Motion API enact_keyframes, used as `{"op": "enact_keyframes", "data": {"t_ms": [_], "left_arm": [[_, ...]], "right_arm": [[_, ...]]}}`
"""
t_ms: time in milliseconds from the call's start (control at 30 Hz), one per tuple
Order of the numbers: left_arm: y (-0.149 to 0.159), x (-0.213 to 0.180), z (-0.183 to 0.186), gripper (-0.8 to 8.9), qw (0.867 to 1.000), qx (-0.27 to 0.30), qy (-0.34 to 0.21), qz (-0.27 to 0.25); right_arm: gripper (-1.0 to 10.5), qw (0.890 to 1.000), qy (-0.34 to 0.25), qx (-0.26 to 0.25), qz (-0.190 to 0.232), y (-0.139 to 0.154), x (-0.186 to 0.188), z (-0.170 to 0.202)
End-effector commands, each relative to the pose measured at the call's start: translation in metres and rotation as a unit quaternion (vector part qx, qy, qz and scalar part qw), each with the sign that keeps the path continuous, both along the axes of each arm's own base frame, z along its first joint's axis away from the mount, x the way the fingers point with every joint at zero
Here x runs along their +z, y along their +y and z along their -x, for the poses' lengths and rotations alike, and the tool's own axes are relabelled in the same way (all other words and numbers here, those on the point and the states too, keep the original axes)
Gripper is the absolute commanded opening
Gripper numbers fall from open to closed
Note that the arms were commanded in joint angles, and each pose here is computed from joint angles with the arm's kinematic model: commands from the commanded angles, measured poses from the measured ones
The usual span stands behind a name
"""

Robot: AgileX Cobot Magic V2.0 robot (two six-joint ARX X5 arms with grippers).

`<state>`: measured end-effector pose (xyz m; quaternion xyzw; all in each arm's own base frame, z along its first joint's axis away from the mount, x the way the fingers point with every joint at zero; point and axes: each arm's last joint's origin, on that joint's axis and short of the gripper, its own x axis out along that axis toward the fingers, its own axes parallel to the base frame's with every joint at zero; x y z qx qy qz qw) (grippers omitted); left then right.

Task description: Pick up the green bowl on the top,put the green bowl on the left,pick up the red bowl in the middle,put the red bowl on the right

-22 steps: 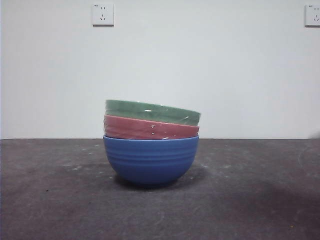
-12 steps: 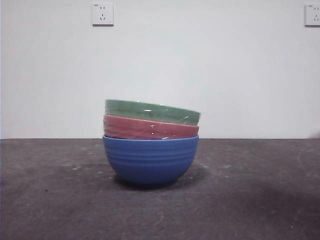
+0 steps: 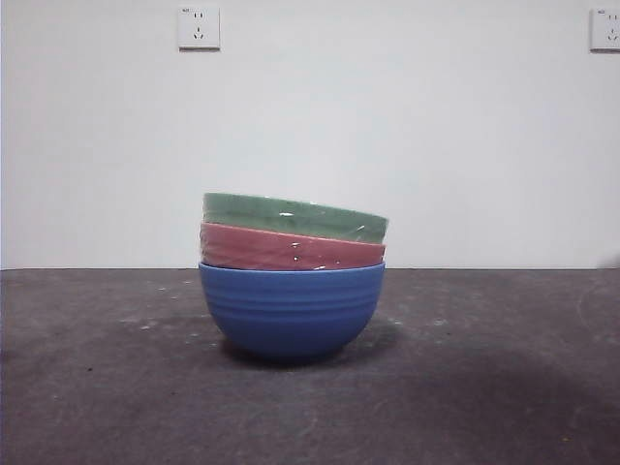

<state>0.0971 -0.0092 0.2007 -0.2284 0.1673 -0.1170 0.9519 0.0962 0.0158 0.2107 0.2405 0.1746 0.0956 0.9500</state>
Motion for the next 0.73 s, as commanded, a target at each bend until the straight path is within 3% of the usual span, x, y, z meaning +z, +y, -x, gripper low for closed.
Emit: {"op": "enact_keyframes", "data": {"t_ms": [33, 300, 533, 733], "left_arm": [[-0.001, 0.018, -0.006, -0.07, 1.0, -0.019, -0.007, -0.024], [-0.005, 0.067, -0.033, -0.07, 0.99, -0.119, 0.023, -0.075], [-0.012, 0.097, -0.061, -0.07, 0.967, -0.214, 0.056, -0.127], [-0.025, 0.107, -0.074, -0.03, 0.947, -0.271, 0.077, -0.157]], "right_arm": [[-0.2, 0.999, -0.002, 0.01, 0.032, 0.001, 0.019, -0.006], [-0.2, 0.991, 0.015, 0.08, 0.108, 0.006, 0.067, -0.032], [-0.2, 0.97, 0.061, 0.16, 0.172, 0.011, 0.09, -0.059], [-0.2, 0.952, 0.098, 0.222, 0.185, 0.015, 0.091, -0.074]]}}
